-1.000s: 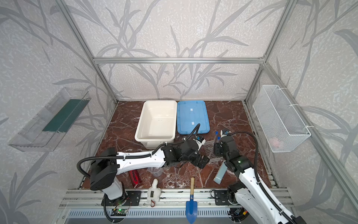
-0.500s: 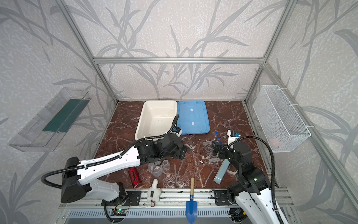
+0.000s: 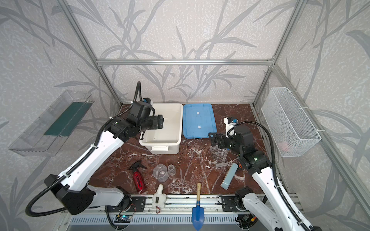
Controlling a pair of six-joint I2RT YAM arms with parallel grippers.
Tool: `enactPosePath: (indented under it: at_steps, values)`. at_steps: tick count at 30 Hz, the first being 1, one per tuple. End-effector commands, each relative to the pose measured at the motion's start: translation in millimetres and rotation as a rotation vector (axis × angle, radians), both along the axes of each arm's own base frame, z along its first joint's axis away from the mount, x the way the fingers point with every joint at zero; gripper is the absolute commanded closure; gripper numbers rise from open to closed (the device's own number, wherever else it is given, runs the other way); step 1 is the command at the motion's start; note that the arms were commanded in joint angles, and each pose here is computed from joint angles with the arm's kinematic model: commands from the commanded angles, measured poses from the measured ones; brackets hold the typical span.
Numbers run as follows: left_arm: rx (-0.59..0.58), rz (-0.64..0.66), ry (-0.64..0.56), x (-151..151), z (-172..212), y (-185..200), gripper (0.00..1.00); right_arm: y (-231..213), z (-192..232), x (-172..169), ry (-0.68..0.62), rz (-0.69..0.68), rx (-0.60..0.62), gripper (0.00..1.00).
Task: Organize the chemistry lab equipment
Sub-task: 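Move the left gripper to the white plastic bin while the right gripper withdraws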
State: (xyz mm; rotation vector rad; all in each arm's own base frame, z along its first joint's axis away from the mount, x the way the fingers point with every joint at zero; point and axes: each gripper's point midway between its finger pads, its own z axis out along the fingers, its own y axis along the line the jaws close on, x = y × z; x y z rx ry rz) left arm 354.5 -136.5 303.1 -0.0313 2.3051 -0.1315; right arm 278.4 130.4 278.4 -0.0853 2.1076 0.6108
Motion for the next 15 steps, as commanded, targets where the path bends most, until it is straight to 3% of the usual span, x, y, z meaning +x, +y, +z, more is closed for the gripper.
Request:
enactPosePath:
  at_steps: [1, 5, 9, 12, 15]
  values:
    - [0.137, 0.023, 0.100, 5, -14, 29, 0.11, 4, 22, 16, -0.038, 0.007, -0.003, 0.01]
    - [0.148, 0.064, 0.198, 17, -34, 49, 0.16, 6, 28, 21, 0.000, 0.019, -0.003, 0.01]
    - [0.268, 0.137, 0.231, 19, -50, 79, 0.17, 10, 34, 13, -0.035, 0.070, 0.002, 0.01]
    - [0.306, 0.141, 0.198, 27, -66, 86, 0.16, 9, 31, 9, -0.052, 0.100, 0.024, 0.01]
    - [0.258, 0.125, 0.157, 46, -79, 92, 0.16, 11, 26, 5, -0.053, 0.133, 0.022, 0.01]
